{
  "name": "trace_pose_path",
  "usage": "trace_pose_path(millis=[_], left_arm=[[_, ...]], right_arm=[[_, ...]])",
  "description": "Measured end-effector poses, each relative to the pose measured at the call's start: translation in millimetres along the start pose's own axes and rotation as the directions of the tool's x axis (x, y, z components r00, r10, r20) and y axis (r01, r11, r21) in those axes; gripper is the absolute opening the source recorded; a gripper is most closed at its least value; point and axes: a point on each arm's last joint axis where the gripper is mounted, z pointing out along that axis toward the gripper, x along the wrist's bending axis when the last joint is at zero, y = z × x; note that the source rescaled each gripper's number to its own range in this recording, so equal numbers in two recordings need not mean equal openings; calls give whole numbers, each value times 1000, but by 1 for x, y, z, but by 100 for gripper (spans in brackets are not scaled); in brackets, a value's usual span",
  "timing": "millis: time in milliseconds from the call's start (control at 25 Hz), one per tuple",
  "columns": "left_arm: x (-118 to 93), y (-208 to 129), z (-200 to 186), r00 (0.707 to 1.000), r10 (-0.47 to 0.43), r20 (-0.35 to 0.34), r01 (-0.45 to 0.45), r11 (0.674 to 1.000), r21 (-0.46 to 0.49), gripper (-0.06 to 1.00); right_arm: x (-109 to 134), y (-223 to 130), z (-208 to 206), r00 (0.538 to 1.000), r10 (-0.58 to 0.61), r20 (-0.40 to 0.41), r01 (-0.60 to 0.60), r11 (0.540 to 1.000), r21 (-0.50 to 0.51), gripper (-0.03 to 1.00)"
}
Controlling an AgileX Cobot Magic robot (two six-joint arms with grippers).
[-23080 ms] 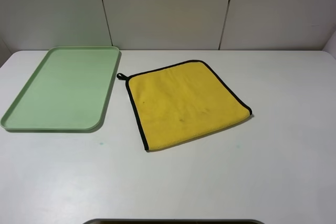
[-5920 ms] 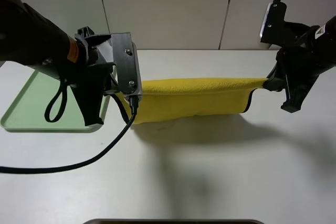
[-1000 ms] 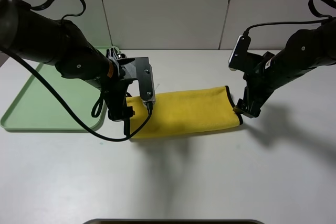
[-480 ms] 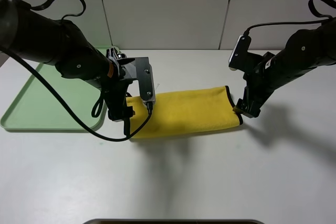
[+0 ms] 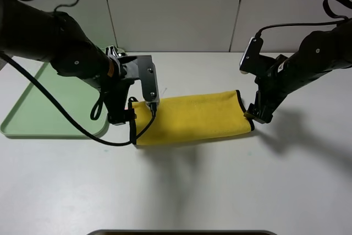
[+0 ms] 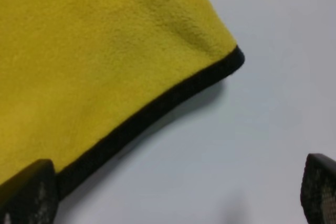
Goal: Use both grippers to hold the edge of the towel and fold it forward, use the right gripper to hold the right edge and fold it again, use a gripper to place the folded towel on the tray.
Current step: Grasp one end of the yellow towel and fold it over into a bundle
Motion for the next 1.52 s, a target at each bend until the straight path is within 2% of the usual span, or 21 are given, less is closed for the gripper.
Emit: trace_pose_path(millis=[120, 280, 480, 640, 840, 1080, 1240, 1360, 1520], left_arm=[[5, -5, -28, 997, -76, -6, 76, 997, 24, 100], [8, -12, -72, 974, -226, -9, 226, 974, 24, 100], [5, -27, -126, 913, -408, -17, 409, 912, 29, 100], [-5, -44, -168, 861, -505, -53, 503, 863, -47, 100], [-38, -78, -197, 814, -577, -72, 566, 815, -126, 100], [-84, -121, -217, 731, -678, -77, 654, 728, -207, 100], [-108, -146, -234, 670, -738, -78, 701, 664, -260, 100], [-123, -158, -246, 629, -776, -44, 727, 607, -321, 100], [-141, -168, -260, 597, -801, 33, 739, 534, -411, 100]], right_arm=[[0, 0, 0, 1000, 3, 0, -3, 1000, 0, 100], [0, 0, 0, 1000, 12, 0, -12, 1000, 0, 100], [0, 0, 0, 1000, 13, 0, -13, 1000, 0, 100], [0, 0, 0, 1000, 19, 0, -19, 1000, 0, 100], [0, 0, 0, 1000, 29, 0, -29, 1000, 0, 100], [-2, 1, -4, 999, 38, 12, -38, 999, -10, 100], [-3, 2, -7, 999, 38, 18, -38, 999, -15, 100], [-3, 2, -7, 999, 39, 18, -39, 999, -15, 100], [-3, 2, -7, 999, 46, 19, -46, 999, -16, 100]])
